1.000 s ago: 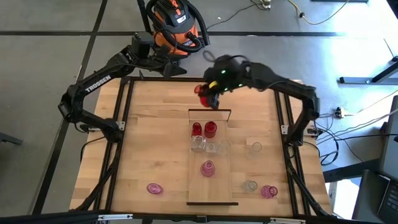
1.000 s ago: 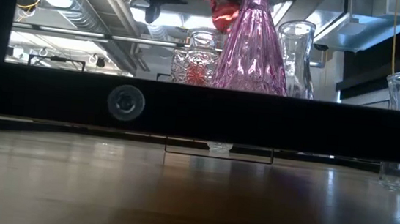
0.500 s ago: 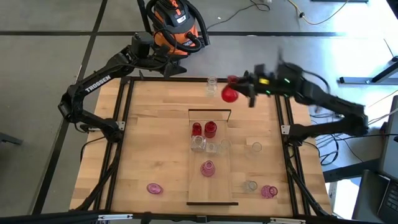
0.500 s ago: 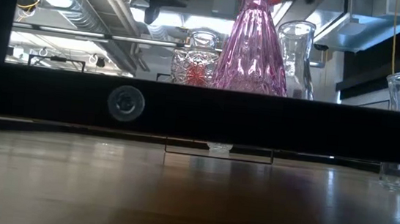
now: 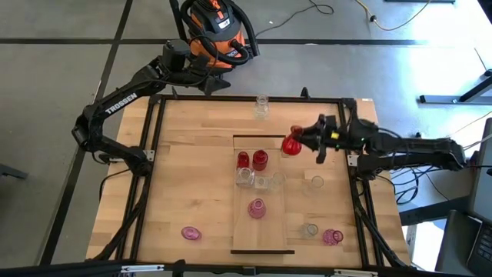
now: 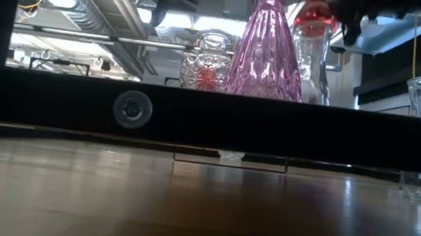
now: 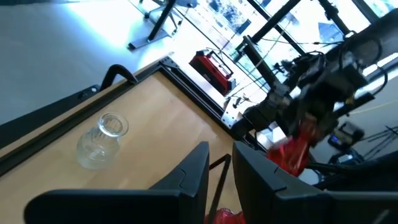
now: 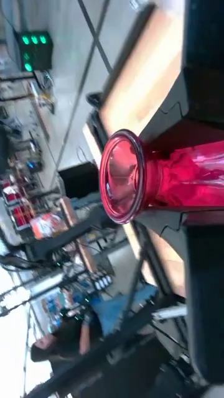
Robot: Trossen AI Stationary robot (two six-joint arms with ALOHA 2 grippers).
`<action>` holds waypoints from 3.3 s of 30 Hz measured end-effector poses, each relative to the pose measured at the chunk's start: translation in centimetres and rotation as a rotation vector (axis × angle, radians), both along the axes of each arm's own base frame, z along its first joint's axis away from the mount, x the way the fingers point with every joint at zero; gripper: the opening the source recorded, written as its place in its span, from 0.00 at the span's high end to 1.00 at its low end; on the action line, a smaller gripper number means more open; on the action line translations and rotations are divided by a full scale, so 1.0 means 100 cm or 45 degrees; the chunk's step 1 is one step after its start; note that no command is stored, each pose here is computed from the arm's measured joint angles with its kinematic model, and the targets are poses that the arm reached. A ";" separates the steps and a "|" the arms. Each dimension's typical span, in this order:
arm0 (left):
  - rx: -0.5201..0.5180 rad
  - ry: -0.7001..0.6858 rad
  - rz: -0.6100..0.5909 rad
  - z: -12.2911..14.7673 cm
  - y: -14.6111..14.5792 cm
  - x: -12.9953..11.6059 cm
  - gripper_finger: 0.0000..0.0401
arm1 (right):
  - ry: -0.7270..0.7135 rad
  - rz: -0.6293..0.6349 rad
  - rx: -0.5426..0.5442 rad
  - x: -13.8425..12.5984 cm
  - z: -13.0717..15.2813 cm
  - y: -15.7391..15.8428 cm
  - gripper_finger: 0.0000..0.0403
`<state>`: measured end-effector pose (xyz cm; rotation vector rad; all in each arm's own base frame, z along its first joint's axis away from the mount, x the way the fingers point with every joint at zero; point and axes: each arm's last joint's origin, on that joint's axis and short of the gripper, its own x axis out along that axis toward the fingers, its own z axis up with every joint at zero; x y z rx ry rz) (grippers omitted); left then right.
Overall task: Sort vases onto shelf
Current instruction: Put the red vase on the shelf aligned with the other red vases
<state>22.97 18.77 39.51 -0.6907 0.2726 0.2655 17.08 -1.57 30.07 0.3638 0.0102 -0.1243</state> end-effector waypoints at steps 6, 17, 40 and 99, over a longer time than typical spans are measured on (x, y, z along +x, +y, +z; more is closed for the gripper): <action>0.007 0.011 0.028 0.000 -0.003 0.003 0.84 | -0.034 0.028 0.001 0.001 -0.040 0.003 0.80; 0.078 0.056 0.087 -0.001 -0.014 0.013 0.84 | 0.087 0.048 -0.111 0.001 -0.080 0.003 0.80; 0.159 0.137 0.088 -0.005 -0.024 0.019 0.84 | 0.176 0.090 -0.159 0.029 -0.142 0.002 0.80; 0.154 0.132 0.075 -0.004 -0.025 0.019 0.84 | 0.258 0.150 -0.239 0.059 -0.147 0.000 0.57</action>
